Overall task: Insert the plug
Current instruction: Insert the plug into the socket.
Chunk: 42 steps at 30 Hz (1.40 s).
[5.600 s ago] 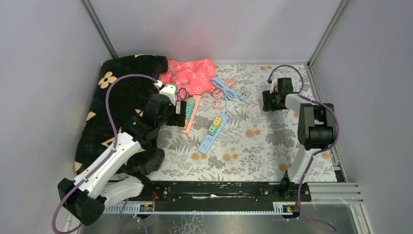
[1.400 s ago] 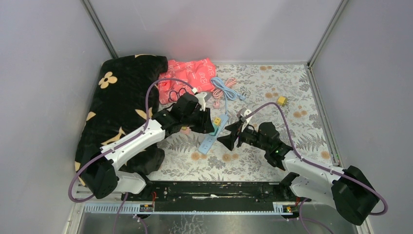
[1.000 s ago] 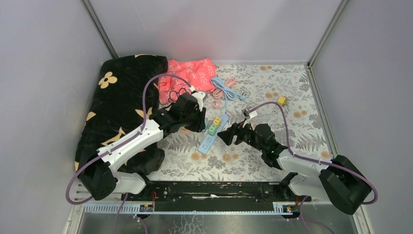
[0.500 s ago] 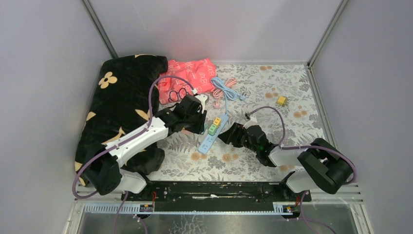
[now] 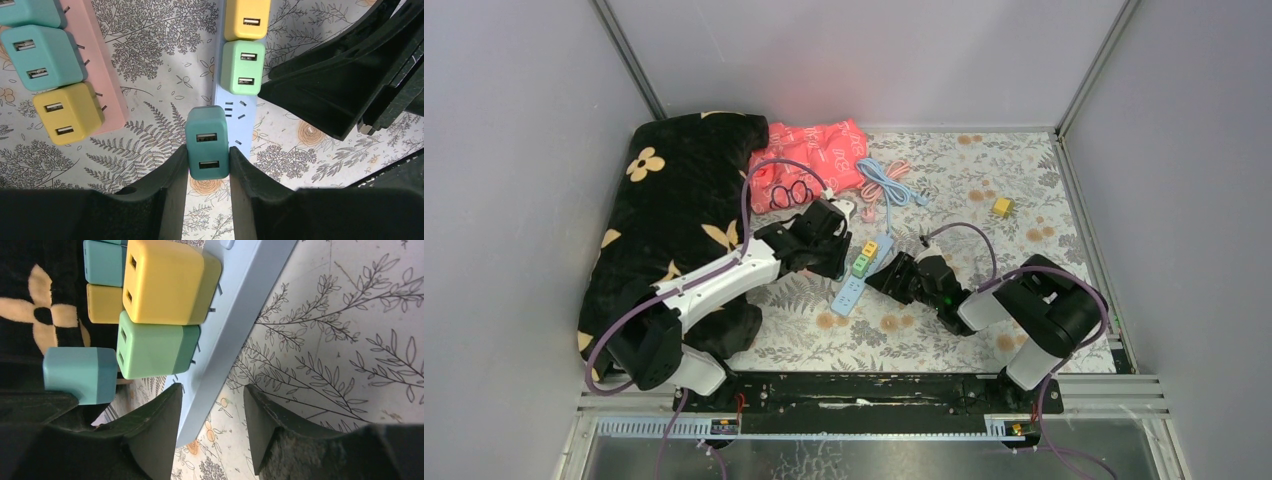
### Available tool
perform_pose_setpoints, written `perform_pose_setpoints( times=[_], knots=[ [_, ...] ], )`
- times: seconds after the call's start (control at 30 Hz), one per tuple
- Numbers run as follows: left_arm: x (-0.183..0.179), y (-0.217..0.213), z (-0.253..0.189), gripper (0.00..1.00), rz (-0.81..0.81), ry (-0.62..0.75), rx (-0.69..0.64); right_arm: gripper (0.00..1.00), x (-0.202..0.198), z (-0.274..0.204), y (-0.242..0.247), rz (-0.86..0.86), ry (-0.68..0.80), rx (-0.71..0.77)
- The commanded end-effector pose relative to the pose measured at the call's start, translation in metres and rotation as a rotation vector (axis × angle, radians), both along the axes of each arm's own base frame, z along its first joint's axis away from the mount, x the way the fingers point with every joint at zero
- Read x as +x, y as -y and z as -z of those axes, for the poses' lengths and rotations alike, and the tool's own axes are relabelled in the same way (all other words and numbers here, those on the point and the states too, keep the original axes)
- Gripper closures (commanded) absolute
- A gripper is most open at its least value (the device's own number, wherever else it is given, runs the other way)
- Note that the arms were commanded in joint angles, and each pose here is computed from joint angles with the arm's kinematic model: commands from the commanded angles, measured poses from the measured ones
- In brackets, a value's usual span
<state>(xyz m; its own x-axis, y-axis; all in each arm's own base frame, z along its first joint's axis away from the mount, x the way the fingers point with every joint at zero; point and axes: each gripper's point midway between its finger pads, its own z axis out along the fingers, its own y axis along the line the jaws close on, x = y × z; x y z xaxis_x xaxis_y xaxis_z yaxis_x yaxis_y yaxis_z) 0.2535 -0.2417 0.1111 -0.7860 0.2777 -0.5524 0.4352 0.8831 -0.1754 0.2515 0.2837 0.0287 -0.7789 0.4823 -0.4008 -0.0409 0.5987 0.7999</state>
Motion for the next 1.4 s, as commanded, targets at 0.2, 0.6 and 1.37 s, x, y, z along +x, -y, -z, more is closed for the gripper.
perform_pose_setpoints(
  times=[0.2, 0.6, 1.37],
  knots=[
    [0.006, 0.009, 0.006, 1.0, -0.019, 0.021, 0.02, 0.51, 0.008, 0.0, -0.018, 0.013, -0.017, 0.074],
    [0.002, 0.022, 0.006, 1.0, 0.007, 0.026, -0.007, 0.64, 0.0, 0.01, -0.012, 0.013, -0.046, 0.044],
    [0.011, 0.032, 0.021, 1.0, 0.037, 0.078, 0.02, 0.69, -0.004, 0.01, -0.018, -0.029, -0.034, 0.025]
  ],
)
